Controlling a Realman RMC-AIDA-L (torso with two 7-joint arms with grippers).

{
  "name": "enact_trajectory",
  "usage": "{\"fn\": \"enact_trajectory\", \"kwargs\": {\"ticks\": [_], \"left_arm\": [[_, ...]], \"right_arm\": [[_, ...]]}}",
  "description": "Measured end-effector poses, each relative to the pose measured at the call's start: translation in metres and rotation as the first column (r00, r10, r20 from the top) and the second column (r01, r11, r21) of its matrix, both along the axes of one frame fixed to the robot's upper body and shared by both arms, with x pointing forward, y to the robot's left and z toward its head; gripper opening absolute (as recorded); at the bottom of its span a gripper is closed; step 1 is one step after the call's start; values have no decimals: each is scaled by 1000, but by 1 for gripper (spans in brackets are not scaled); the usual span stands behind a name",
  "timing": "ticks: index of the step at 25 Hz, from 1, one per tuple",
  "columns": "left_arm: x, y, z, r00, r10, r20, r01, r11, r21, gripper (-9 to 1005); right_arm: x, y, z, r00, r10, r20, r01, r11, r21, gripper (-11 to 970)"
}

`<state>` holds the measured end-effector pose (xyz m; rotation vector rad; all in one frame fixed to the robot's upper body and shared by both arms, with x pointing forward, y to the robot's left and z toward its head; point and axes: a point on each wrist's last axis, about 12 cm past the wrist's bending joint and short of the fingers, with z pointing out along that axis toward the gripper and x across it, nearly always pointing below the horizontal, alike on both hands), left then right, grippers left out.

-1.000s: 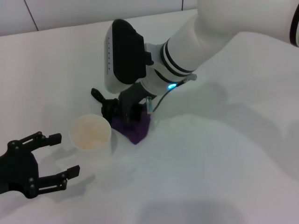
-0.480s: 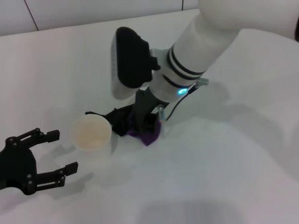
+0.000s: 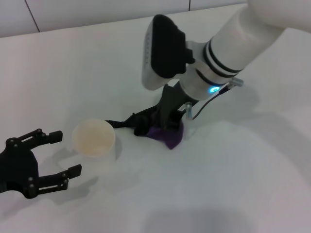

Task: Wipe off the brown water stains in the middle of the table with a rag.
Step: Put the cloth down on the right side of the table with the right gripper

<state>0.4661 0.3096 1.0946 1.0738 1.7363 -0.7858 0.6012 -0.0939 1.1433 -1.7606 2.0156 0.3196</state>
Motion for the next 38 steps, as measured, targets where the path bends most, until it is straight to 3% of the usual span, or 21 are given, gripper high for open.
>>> {"fn": "enact_trajectory", "kwargs": {"ticks": [18,38], "left_arm": [[9,-2,7,1000,-6,22,6,1000,1,876],[19,-7,10,999,-19,36,19,1000,0,876]], "right_arm": [[13,-57,8,984,-175,22,175,984,-21,154],[9,-73,8,968,-242,-67,244,970,26,171]]}}
